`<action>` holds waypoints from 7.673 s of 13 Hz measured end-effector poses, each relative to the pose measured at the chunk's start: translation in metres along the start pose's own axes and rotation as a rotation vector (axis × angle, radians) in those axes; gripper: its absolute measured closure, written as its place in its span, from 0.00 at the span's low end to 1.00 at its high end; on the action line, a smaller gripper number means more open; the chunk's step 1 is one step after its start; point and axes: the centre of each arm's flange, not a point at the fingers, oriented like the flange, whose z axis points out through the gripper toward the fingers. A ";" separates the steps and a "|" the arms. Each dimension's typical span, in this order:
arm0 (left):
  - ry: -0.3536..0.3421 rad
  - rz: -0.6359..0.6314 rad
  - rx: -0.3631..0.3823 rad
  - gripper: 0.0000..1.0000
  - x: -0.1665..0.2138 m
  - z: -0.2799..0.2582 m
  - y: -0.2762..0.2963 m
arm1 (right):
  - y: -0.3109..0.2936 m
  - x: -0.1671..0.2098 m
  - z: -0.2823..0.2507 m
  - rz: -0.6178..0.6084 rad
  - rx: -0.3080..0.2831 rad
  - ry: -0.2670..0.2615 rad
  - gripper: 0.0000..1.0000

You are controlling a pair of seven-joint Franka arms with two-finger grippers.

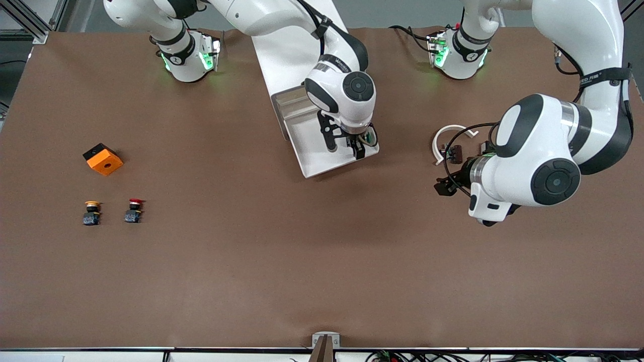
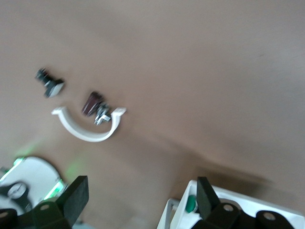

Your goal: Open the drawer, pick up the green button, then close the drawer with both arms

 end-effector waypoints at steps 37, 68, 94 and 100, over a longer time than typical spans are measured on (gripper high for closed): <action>0.232 0.206 -0.175 0.00 -0.093 0.143 0.128 | -0.107 0.392 -0.225 -1.151 0.036 -0.037 0.59; 0.259 0.269 -0.125 0.00 -0.220 0.263 0.201 | -0.037 0.627 0.038 -1.223 0.029 0.100 0.59; 0.217 0.241 -0.026 0.00 -0.357 0.329 0.207 | -0.041 0.633 -0.107 -1.203 -0.094 -0.068 0.00; 0.181 0.239 -0.034 0.00 -0.370 0.330 0.208 | -0.020 0.662 -0.230 -1.144 -0.135 -0.135 0.00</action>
